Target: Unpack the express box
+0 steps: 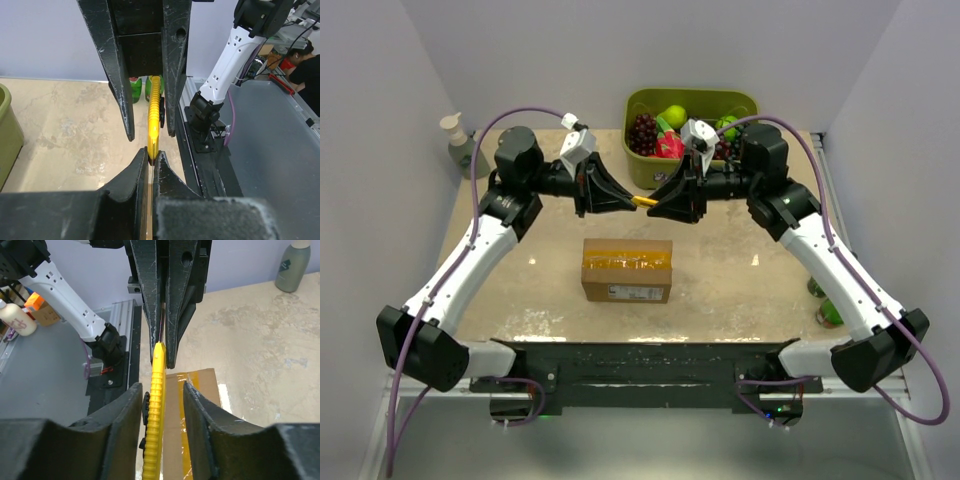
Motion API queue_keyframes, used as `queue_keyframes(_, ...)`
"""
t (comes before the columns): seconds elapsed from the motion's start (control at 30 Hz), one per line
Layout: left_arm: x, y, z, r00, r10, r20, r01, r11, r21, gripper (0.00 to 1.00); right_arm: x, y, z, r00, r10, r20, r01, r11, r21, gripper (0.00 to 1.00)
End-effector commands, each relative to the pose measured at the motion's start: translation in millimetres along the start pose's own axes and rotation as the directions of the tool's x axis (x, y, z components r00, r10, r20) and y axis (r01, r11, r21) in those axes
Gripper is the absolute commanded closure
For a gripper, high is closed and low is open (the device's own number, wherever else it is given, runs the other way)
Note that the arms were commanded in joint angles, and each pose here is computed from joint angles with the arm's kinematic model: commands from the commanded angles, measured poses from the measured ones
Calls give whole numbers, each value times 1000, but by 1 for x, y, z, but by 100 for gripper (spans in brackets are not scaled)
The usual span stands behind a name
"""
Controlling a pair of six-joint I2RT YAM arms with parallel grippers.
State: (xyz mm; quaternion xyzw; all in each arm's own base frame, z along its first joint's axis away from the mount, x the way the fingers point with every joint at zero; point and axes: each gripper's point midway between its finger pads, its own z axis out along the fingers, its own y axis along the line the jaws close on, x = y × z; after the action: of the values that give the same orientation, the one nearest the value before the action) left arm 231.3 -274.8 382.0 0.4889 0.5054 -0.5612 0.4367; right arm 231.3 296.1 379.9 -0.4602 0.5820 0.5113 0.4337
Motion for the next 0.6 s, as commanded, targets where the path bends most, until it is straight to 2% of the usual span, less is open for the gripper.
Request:
queue_keyframes(0.0, -15, -2, -1, 999, 35, 17, -35, 999, 11, 100, -4, 4, 0, 1000, -19, 10, 19, 1000, -8, 65)
queue_keyframes(0.13, -14, -2, 0, 999, 33, 17, -33, 999, 16, 100, -4, 3, 1, 1000, -12, 14, 12, 1000, -11, 71)
queue_keyframes(0.2, -13, -1, -1, 999, 30, 17, -30, 999, 14, 100, -5, 2, 2, 1000, -6, 19, 6, 1000, -13, 77)
queue_keyframes(0.23, -13, 0, -1, 999, 31, 17, -32, 999, 13, 100, -6, 3, 2, 1000, -3, 21, 4, 1000, -22, 92)
queue_keyframes(0.27, -12, 1, 0, 999, 27, 17, -27, 1000, 10, 100, -8, 5, 3, 1000, -5, 20, 6, 999, -33, 100)
queue_keyframes(0.33, -10, 9, 0, 1000, 15, 24, -15, 999, -37, 97, -4, 3, 3, 1000, -3, 5, 3, 1000, -29, 100)
queue_keyframes(0.4, -7, 18, -5, 999, 38, 24, -36, 996, -86, 44, -4, -2, 2, 999, -26, -19, 25, 1000, -11, 100)
queue_keyframes(0.43, 1, 29, -10, 1000, 8, 17, -5, 987, -160, 9, 8, -2, 0, 997, -39, -65, 38, 999, -12, 100)
queue_keyframes(0.47, 4, 38, -22, 1000, 8, 16, -4, 977, -211, 0, 2, -2, -2, 994, -76, -78, 75, 997, -9, 100)
queue_keyframes(0.53, 21, 41, -38, 1000, -1, -4, 0, 971, -241, 0, 25, -10, -6, 979, -96, -181, 97, 995, -5, 100)
queue_keyframes(0.57, 29, 49, -54, 1000, -14, -24, 6, 956, -294, 0, 17, -12, -10, 971, -137, -196, 140, 990, 3, 100)
